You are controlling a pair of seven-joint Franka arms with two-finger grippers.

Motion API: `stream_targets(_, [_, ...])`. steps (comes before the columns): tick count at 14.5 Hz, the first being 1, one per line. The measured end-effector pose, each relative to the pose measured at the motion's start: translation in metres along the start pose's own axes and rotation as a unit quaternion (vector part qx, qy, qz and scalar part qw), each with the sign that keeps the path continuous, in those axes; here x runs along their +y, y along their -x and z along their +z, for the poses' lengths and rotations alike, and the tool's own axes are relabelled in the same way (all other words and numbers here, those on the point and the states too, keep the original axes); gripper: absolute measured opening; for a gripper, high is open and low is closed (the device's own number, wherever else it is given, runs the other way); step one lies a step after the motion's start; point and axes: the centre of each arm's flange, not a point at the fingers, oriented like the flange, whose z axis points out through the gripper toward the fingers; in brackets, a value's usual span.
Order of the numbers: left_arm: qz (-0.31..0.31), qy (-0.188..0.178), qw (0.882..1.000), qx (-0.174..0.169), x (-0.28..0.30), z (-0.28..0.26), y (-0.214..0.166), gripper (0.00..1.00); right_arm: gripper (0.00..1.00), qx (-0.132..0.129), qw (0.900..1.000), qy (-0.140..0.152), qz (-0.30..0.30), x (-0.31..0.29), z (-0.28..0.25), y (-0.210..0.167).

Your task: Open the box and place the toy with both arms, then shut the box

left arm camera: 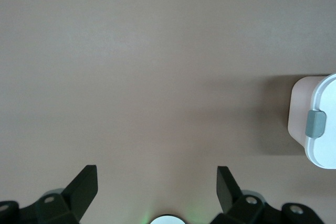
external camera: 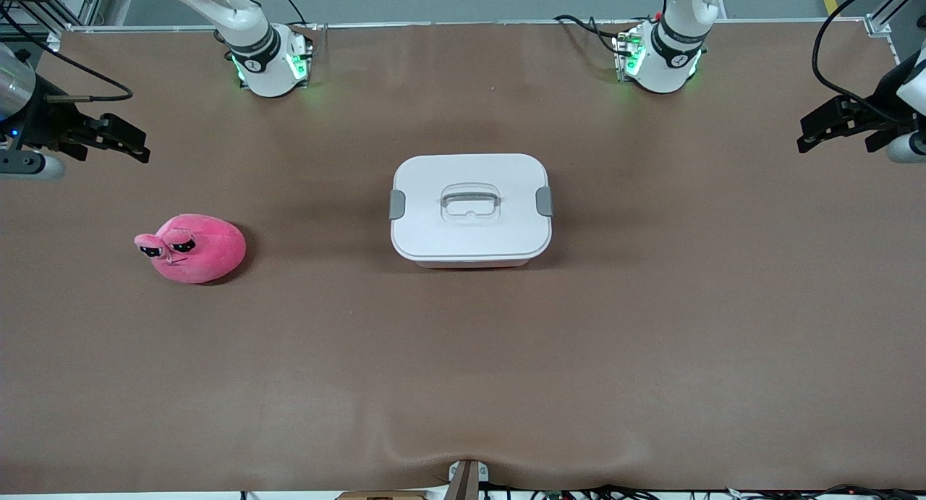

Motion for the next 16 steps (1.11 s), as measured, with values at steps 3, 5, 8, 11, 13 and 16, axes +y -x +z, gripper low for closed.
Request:
stream_targets(3, [0.005, 0.0, 1.0, 0.0, 0.005, 0.0, 0.0, 1.0, 1.0, 0.0, 1.0, 0.0, 0.002, 0.002, 0.0, 0.0])
stream_targets(5, [0.008, 0.0, 1.0, 0.0, 0.008, 0.0, 0.0, 1.0, 1.0, 0.0, 1.0, 0.0, 0.002, 0.002, 0.0, 0.0])
stream_targets(8, [0.008, -0.001, 1.0, -0.004, 0.009, 0.005, -0.003, 1.0, 1.0, 0.002, 1.0, 0.0, 0.002, 0.002, 0.0, -0.001])
stream_targets(11, [0.008, -0.001, 1.0, -0.012, 0.009, 0.013, -0.01, 1.0, 1.0, 0.002, 1.0, 0.0, 0.002, 0.002, 0.0, -0.001])
stream_targets(13, [0.014, 0.001, 1.0, -0.012, 0.005, 0.017, -0.02, 1.0, 1.0, 0.002, 1.0, 0.0, 0.002, 0.002, 0.0, -0.001])
stream_targets(16, [0.014, 0.002, 1.0, -0.009, 0.001, 0.02, -0.034, 1.0, 1.0, 0.002, 1.0, 0.0, 0.002, 0.002, 0.0, -0.001])
